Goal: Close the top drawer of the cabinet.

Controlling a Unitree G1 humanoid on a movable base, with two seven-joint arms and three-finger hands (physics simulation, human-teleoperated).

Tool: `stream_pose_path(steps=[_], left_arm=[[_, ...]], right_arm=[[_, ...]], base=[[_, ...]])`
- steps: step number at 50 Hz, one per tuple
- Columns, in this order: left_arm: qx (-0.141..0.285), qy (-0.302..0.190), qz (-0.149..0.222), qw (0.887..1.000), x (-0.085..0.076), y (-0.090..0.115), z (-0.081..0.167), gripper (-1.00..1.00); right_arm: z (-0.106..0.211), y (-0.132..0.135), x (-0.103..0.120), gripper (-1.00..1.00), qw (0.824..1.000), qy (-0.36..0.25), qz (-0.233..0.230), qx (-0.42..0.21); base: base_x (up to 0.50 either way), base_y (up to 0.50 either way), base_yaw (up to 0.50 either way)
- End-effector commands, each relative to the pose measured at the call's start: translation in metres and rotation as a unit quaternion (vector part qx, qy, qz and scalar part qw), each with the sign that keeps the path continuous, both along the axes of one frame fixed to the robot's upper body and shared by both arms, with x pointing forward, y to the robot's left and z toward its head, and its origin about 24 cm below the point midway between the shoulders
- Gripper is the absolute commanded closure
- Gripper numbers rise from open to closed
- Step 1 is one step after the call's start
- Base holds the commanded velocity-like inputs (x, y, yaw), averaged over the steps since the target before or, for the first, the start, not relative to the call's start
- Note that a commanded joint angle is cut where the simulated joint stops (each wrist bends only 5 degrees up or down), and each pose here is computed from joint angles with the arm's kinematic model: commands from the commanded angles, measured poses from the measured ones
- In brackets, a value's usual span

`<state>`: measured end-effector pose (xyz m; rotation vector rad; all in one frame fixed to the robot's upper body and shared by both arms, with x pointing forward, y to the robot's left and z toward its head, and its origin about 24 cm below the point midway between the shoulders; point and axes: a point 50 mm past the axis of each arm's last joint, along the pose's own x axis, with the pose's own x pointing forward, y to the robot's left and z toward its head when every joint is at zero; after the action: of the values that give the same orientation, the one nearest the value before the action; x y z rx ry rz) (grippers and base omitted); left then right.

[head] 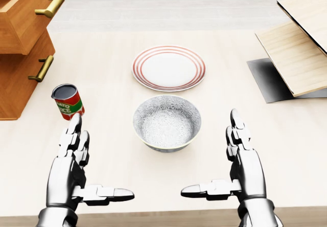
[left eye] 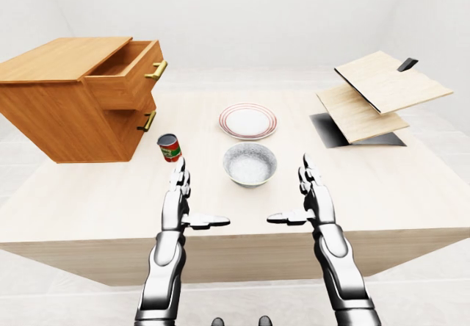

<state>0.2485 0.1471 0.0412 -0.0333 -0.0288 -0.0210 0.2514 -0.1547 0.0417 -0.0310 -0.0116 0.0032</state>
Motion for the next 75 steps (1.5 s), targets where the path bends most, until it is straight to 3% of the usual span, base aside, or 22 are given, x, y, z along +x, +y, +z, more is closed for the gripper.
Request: stream_pose_path(steps=[1, 11, 19, 22, 24, 27, 29, 32, 33, 34, 45, 47, 75], left_arm=[[0.017, 0.012, 0.013, 1.000, 0.007, 0.014, 0.003, -1.00], [0.020, 0.006, 0.014, 1.000, 0.004, 0.013, 0.005, -1.00], [0.015, -0.038, 0.009, 0.999, -0.002, 0.009, 0.036, -1.00], [0.015, -0.039, 0.009, 0.999, -0.002, 0.009, 0.037, -1.00], [0.010, -0.095, 0.015, 0.995, -0.001, 0.013, 0.063, -1.00], [0.008, -0.122, 0.022, 0.992, -0.004, 0.015, 0.076, -1.00], [0.004, -0.169, 0.024, 0.985, -0.011, 0.016, 0.097, -1.00], [0.002, -0.178, 0.024, 0.984, -0.012, 0.016, 0.100, -1.00], [0.004, -0.235, 0.024, 0.972, -0.022, 0.015, 0.125, -1.00], [0.001, -0.247, 0.024, 0.969, -0.023, 0.014, 0.130, -1.00], [-0.002, -0.291, 0.025, 0.956, -0.034, 0.014, 0.149, -1.00], [-0.004, -0.318, 0.029, 0.948, -0.038, 0.015, 0.159, -1.00], [-0.004, -0.329, 0.030, 0.944, -0.040, 0.013, 0.164, -1.00]], right_arm=[[0.004, -0.005, 0.003, -1.00, 0.999, -0.004, -0.002, 0.038], [0.013, -0.003, -0.001, -1.00, 1.000, -0.016, 0.002, 0.020], [0.042, -0.005, -0.005, -1.00, 0.998, -0.058, 0.001, 0.003], [0.042, -0.005, -0.005, -1.00, 0.998, -0.058, 0.001, 0.003], [0.067, -0.007, -0.008, -1.00, 0.994, -0.113, 0.002, -0.007], [0.075, -0.010, -0.009, -1.00, 0.991, -0.130, 0.001, -0.017], [0.087, -0.014, -0.013, -1.00, 0.988, -0.155, -0.003, -0.026], [0.089, -0.014, -0.013, -1.00, 0.987, -0.159, -0.002, -0.027], [0.097, -0.020, -0.017, -1.00, 0.984, -0.177, -0.014, -0.032], [0.099, -0.020, -0.018, -1.00, 0.983, -0.180, -0.011, -0.032], [0.124, -0.021, -0.033, -1.00, 0.970, -0.237, -0.009, -0.054], [0.127, -0.021, -0.036, -1.00, 0.968, -0.244, -0.010, -0.061], [0.141, -0.021, -0.047, -1.00, 0.958, -0.277, -0.012, -0.071]], base=[[0.00, 0.00, 0.00], [0.00, 0.00, 0.00], [0.00, 0.00, 0.00], [0.00, 0.00, 0.00], [0.00, 0.00, 0.00], [0.00, 0.00, 0.00], [0.00, 0.00, 0.00], [0.00, 0.00, 0.00], [0.00, 0.00, 0.00], [0.00, 0.00, 0.00], [0.00, 0.00, 0.00], [0.00, 0.00, 0.00], [0.00, 0.00, 0.00]])
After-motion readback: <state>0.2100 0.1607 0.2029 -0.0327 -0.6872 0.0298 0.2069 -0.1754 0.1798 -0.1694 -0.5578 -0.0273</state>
